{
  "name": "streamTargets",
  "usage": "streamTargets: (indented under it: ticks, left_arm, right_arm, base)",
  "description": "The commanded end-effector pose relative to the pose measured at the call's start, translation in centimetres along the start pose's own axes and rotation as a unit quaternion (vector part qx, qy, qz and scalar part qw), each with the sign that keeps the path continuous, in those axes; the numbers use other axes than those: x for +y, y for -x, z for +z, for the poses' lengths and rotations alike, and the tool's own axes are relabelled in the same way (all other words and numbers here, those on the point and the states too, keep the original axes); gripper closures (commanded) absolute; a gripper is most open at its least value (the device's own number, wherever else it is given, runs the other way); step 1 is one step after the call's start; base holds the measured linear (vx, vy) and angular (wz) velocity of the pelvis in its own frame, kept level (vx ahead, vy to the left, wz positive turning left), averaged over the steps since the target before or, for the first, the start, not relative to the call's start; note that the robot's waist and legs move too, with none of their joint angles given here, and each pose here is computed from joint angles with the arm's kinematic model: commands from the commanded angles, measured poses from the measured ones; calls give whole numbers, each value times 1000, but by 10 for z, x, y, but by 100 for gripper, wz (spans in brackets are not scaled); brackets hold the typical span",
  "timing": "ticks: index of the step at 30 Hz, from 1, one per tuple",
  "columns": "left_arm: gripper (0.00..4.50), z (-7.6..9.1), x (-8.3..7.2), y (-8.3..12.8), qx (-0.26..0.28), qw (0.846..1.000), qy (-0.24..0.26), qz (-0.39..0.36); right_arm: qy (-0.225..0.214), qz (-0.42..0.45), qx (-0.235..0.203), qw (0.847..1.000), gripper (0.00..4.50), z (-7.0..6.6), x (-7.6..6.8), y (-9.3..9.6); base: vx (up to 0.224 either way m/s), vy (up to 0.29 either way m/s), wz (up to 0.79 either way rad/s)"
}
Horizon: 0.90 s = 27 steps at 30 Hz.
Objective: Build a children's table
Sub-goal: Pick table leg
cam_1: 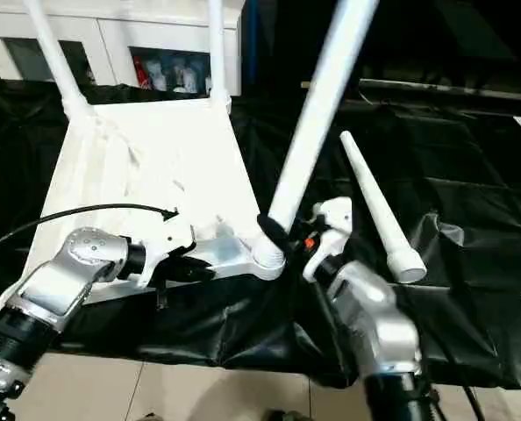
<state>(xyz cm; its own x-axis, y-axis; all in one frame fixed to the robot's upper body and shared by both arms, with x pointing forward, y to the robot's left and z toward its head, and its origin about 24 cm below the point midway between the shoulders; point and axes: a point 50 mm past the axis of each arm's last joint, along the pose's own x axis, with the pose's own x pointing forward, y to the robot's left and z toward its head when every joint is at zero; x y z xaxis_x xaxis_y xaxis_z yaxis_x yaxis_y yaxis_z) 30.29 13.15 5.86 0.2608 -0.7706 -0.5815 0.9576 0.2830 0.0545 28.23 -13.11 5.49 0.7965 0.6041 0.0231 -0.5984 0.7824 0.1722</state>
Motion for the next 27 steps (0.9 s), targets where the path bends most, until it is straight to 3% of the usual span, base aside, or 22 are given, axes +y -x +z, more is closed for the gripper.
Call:
streamTargets:
  ticks: [1, 8, 15, 18, 21, 27]
  left_arm:
    - [450, 24, 13, 13, -49, 998, -23, 35]
    - [450, 24, 15, 13, -50, 998, -24, 40]
    - [450, 24, 17, 13, -50, 997, -24, 46]
    - [450, 24, 18, 14, -49, 997, -25, 48]
    - [450, 24, 19, 14, -49, 997, -26, 53]
    - [450, 25, 21, 15, -50, 997, -27, 57]
  right_arm:
    - [3, -39, 56, 998, 262, -27, -8, 12]
    - [-1, -65, 26, 998, 262, -27, -10, 13]
    - [-93, -125, 11, 988, 262, -36, -23, 19]
    - [-93, -127, 10, 988, 262, -37, -25, 21]
    - [-55, -101, 15, 993, 262, -37, -17, 23]
    - [-36, -107, 12, 993, 262, -40, -15, 27]
  base:
    - [0, 0, 0]
    - [0, 0, 0]
    - [0, 0, 0]
    - [0, 0, 0]
    - [0, 0, 0]
    - [0, 0, 0]
